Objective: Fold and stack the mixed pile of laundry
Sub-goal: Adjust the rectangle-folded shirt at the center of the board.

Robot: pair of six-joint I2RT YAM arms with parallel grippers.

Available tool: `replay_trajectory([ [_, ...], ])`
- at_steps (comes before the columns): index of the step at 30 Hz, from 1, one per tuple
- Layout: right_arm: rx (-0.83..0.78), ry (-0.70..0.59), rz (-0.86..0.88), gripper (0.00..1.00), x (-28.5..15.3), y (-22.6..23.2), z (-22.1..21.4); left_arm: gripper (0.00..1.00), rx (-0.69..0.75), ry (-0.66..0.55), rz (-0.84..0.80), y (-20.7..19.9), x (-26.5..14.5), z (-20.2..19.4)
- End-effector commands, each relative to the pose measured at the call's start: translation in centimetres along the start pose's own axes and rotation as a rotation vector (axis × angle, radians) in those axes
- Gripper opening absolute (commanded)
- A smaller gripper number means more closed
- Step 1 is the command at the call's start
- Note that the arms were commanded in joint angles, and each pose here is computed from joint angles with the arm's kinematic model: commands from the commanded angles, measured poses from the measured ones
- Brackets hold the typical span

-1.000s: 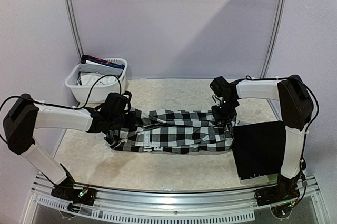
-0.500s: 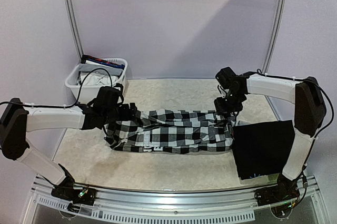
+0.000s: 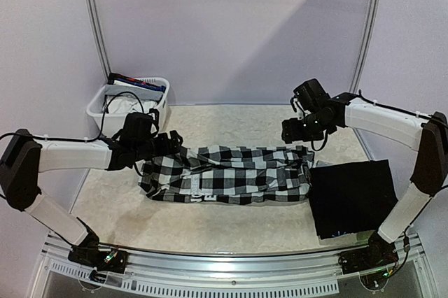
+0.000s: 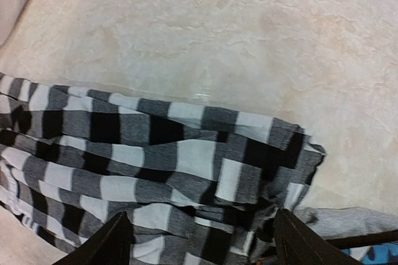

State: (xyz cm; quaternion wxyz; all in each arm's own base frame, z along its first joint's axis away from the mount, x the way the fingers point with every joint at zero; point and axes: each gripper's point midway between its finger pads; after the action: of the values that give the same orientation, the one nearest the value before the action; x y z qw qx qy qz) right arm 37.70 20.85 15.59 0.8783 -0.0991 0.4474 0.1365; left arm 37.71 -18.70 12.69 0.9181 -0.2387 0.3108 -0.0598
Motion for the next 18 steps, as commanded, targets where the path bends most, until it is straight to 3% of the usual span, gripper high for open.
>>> replay_trajectory([
  [1,0.04,-0.132,0.291,0.77,-0.1,5.1,1.9,1.0,-0.022,0.05,-0.05,-0.6,1.5,-1.1],
  [6,0.039,-0.163,0.547,0.6,0.3,9.5,2.0,0.98,-0.062,0.079,-0.089,-1.1,2.8,-2.0],
  [11,0.043,-0.101,0.578,0.43,3.3,10.3,0.8,0.93,-0.111,0.094,-0.103,-1.3,3.9,-2.5],
  [18,0.086,-0.046,0.599,0.34,7.7,9.2,-0.4,0.88,-0.165,0.065,-0.119,-1.5,4.5,-1.8],
])
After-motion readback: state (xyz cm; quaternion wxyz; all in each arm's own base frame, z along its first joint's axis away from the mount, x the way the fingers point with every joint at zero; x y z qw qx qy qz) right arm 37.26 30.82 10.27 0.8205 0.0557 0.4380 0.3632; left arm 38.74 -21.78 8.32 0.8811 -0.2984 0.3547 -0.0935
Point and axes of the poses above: each gripper's point midway between its finger pads, its own x axis out along the fingers, its own y axis along the line the jaws close on, z = x × y, and after that the axes turned 12 degrees about -x, right-handed
